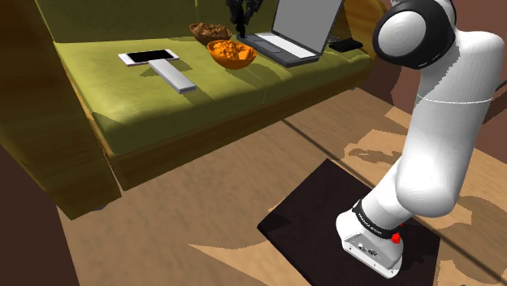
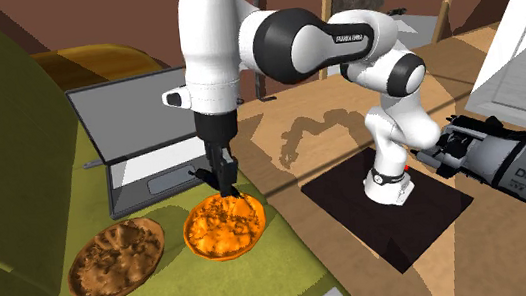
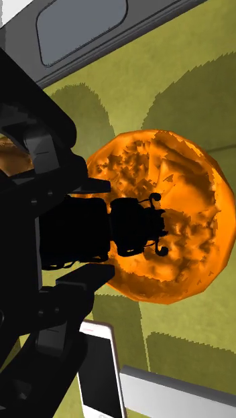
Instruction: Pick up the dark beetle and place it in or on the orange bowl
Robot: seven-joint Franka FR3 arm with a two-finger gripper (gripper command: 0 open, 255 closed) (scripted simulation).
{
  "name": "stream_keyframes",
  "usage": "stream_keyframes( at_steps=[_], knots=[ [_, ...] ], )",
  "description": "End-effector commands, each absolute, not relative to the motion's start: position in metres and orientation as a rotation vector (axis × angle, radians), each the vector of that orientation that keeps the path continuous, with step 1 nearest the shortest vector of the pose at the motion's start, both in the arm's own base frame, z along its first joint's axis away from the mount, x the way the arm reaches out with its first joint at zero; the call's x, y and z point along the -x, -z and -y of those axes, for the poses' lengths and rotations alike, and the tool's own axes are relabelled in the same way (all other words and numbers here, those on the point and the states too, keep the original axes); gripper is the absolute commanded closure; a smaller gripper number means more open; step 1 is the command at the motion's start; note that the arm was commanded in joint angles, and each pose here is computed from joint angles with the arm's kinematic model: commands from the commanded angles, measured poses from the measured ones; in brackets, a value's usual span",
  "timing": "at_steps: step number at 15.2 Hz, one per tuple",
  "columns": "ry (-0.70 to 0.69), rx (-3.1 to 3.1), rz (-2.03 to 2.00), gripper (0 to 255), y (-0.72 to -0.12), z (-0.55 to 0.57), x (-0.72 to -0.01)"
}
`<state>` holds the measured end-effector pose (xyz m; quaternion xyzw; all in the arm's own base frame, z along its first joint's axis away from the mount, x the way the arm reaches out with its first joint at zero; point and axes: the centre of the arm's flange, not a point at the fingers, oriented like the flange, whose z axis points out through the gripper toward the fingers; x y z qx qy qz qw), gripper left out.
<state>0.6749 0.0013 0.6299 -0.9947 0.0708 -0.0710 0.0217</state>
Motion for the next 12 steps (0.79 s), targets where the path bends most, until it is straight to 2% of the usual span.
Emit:
stream_keyframes(
  at_steps=[1, 12],
  knots=[
    [0.221, 3.082, -0.221, 255, -0.621, -0.007, -0.679],
    [0.221, 3.082, -0.221, 255, -0.561, -0.007, -0.679]
  ],
)
